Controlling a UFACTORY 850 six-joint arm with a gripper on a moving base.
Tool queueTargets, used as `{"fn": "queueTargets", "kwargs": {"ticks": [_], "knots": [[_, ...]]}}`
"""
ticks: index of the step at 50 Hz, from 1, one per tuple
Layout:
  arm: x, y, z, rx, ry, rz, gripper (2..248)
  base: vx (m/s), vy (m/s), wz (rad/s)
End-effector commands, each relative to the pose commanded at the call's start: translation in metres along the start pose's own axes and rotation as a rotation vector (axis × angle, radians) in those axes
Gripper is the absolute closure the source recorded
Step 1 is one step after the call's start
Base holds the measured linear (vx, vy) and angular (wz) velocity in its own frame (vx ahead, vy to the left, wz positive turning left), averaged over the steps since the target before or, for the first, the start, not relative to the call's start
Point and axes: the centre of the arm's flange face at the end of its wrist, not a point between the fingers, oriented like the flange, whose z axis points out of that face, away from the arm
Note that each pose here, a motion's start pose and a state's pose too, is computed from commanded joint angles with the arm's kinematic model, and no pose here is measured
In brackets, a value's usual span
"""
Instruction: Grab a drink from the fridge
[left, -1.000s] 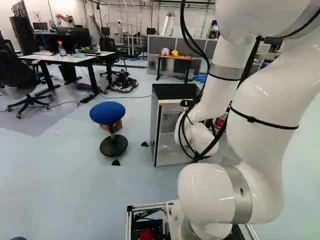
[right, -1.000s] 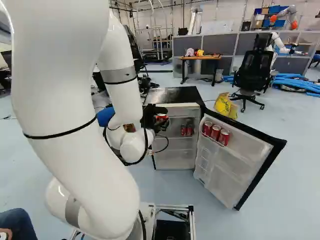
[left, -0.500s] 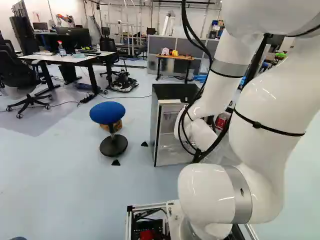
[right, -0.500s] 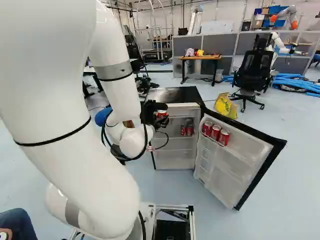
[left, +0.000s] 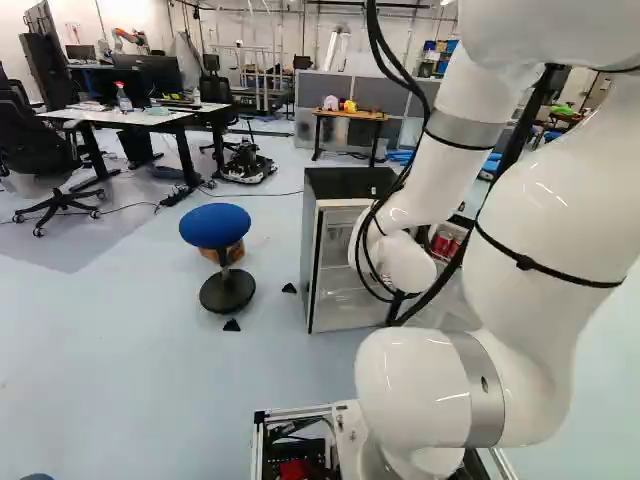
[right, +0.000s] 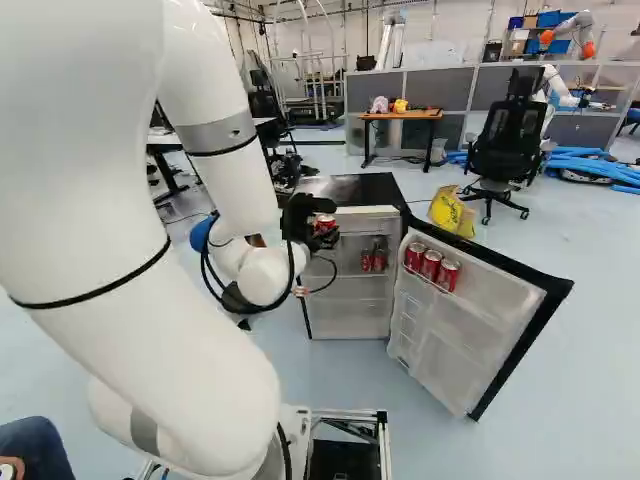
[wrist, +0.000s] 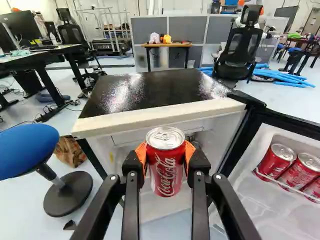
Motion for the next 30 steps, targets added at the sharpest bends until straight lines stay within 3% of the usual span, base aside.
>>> {"fn": "queueTargets", "kwargs": {"ticks": [30], "knots": [[0.021, -0.002, 0.001, -0.02, -0.002, 0.023, 154, 0.0, 0.0, 0.0]]}}
